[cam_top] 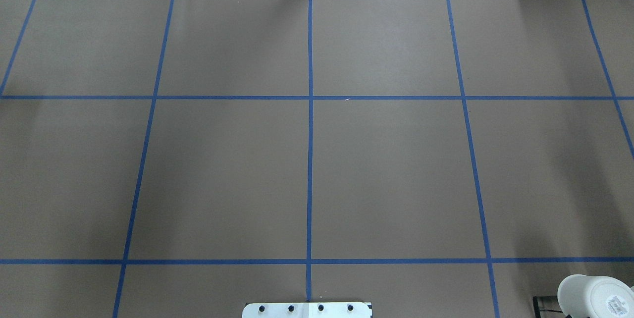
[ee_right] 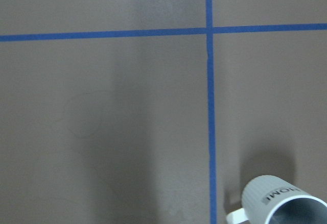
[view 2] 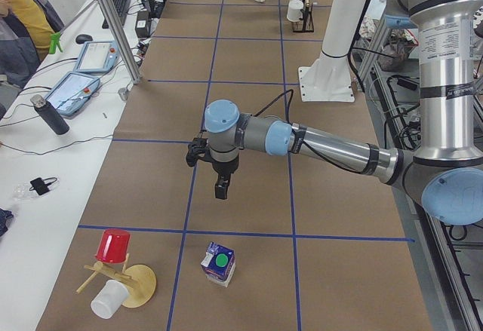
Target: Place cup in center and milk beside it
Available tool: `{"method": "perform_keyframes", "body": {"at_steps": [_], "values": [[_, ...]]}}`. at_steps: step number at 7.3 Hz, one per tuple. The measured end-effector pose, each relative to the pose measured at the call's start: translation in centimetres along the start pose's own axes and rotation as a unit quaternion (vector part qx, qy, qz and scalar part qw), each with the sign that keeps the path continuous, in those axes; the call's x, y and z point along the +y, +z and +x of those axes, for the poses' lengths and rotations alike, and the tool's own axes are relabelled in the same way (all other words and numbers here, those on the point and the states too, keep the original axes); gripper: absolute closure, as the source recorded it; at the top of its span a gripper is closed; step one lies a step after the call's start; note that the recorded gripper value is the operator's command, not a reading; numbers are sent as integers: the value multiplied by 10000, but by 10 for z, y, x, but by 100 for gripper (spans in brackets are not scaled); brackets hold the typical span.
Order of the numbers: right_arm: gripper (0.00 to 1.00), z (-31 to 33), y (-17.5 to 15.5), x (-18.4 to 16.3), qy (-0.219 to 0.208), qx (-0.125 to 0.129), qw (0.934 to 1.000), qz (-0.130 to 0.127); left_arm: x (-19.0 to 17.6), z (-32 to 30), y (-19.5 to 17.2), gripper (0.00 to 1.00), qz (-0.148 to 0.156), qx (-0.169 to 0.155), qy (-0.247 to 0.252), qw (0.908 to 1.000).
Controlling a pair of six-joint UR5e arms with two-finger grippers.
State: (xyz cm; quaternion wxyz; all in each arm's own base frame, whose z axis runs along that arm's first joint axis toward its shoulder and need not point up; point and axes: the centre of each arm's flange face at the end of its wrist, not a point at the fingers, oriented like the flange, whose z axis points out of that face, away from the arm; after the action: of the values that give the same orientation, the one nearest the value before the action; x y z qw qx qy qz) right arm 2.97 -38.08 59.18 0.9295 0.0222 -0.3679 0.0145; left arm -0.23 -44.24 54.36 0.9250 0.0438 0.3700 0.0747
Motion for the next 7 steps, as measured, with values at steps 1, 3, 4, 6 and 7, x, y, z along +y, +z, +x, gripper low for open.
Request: {"method": "perform_keyframes", "body": {"at_steps": [1, 3, 4, 6, 7], "values": [[0, 32, 17, 5, -219, 160, 9995, -137, 0, 0, 0, 2, 3, 0, 0, 10000], [0, 94, 45, 12, -316, 35, 9992, -259, 0, 1, -1, 2, 13, 1, 4, 10000], [0, 114, 59, 20, -333, -40, 9989, -315, 0, 2, -3, 2, 30, 5, 17, 10000], [1, 137, 80, 34, -422, -169, 9983, -352, 0, 5, -6, 2, 61, 8, 36, 10000], [2, 142, 86, 39, -436, -190, 9982, -377, 0, 5, -7, 2, 66, 9, 40, 10000]]}}
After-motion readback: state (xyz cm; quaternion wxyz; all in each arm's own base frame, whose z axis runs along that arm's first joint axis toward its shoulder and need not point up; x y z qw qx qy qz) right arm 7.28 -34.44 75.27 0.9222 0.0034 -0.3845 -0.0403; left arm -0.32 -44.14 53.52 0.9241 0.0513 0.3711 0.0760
